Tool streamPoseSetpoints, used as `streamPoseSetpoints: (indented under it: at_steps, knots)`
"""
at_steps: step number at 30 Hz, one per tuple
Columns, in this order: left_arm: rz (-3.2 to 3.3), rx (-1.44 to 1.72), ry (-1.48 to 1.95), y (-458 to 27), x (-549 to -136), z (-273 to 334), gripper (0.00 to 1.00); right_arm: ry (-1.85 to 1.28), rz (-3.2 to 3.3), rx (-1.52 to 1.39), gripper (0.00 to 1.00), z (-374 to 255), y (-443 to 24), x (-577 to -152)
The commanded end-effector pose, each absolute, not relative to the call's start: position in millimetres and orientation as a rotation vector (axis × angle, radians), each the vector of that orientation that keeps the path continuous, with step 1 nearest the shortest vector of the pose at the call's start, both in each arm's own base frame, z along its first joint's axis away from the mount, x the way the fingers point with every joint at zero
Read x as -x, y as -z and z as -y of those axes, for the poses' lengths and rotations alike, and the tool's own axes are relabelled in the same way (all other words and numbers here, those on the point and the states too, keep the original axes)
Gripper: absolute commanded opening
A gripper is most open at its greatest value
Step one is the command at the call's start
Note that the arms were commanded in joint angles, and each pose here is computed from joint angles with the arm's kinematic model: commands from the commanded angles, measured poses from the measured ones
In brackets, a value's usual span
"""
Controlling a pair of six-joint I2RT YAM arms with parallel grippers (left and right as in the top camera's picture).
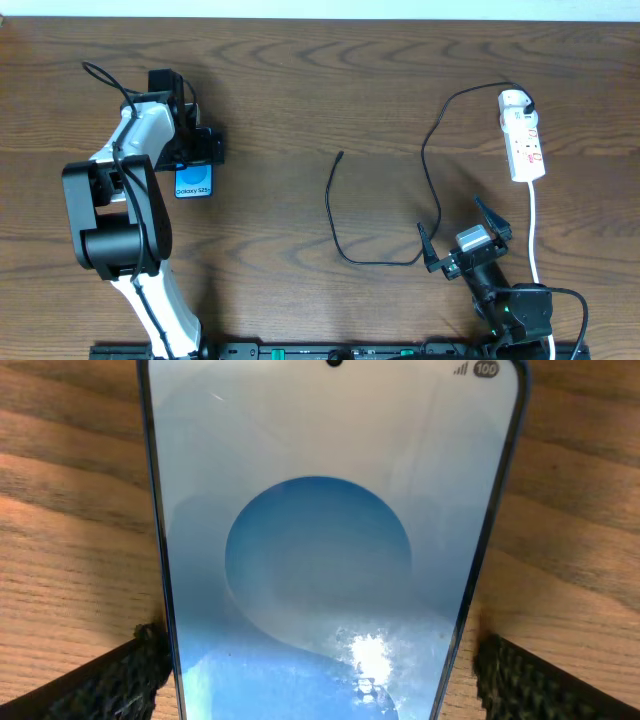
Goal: Plug charger to phone and switch on socket
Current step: 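Lower the left gripper and close it on the phone's sides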
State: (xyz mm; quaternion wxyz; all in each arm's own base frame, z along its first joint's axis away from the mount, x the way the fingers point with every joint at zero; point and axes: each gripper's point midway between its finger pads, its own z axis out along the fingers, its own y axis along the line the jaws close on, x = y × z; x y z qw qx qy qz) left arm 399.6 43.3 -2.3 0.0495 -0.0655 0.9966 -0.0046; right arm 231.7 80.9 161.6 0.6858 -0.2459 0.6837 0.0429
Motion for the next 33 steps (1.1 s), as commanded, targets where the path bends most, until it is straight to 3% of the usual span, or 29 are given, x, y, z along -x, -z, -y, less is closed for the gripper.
streamPoseSetpoints:
  at_steps: [1, 5, 16, 33]
  knots:
    - [-3.080, 0.197, 0.020, 16, -389, -40, 0.94, -0.104, -1.534, 0.541, 0.99, -80, -161, -232]
    - [-3.093, 0.183, 0.022, 19, -385, -35, 0.86, -0.104, -1.534, 0.541, 0.99, -80, -161, -232]
    - [-3.106, 0.238, 0.026, 23, -380, -25, 0.77, -0.104, -1.534, 0.541, 0.99, -80, -161, -232]
    - [-3.094, 0.268, 0.148, 22, -383, -11, 0.75, -0.104, -1.534, 0.541, 0.99, -80, -161, -232]
